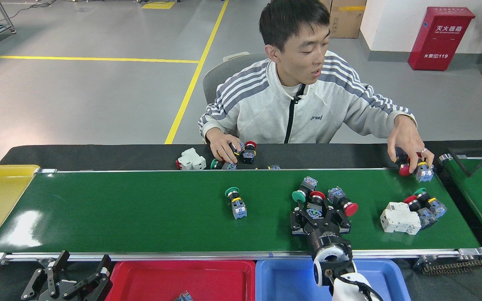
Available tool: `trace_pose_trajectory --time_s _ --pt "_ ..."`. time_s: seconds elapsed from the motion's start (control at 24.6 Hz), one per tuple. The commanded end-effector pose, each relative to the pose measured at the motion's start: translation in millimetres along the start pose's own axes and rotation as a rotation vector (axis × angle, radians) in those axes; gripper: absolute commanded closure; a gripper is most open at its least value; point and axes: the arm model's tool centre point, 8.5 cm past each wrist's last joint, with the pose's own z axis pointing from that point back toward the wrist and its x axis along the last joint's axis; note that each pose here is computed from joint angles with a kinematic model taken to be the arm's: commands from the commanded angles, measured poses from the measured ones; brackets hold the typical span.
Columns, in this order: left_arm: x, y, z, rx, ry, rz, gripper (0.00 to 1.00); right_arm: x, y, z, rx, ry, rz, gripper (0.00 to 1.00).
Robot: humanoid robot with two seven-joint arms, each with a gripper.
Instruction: Pick switch part from conveyor to tray
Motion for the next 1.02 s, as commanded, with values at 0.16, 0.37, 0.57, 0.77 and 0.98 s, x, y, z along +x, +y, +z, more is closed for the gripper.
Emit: trace_pose_trajectory --time_s 0.16,0.37,0.57,0.77,0.98 --pt "-3.8 8.0 -2.0 0.023 -0.002 -0.015 0.00 35.7 -17.5 32.3 -0.095 -0.243 0.008 0.97" --pt "0.3 12.7 -7.0 0.036 -0.015 -0.017 0.00 107.5 -7.9 105.3 -0.135 -0.743 0.070 0.78" --pt "25.9 32.8 -38.6 0.101 -0.063 -0.002 0.00 145.8 1.6 127.2 -0.116 -0.915 0.106 0.00" --pt "74.5 36.0 -64.4 0.091 -0.100 -0.027 0.00 128.4 -12.0 122.2 -0.154 -0.842 0.074 0.00" --pt "106.8 28.2 -86.1 0.055 -0.097 -0.003 0.00 8.4 -6.2 117.4 -0.205 -0.192 -0.137 0.02"
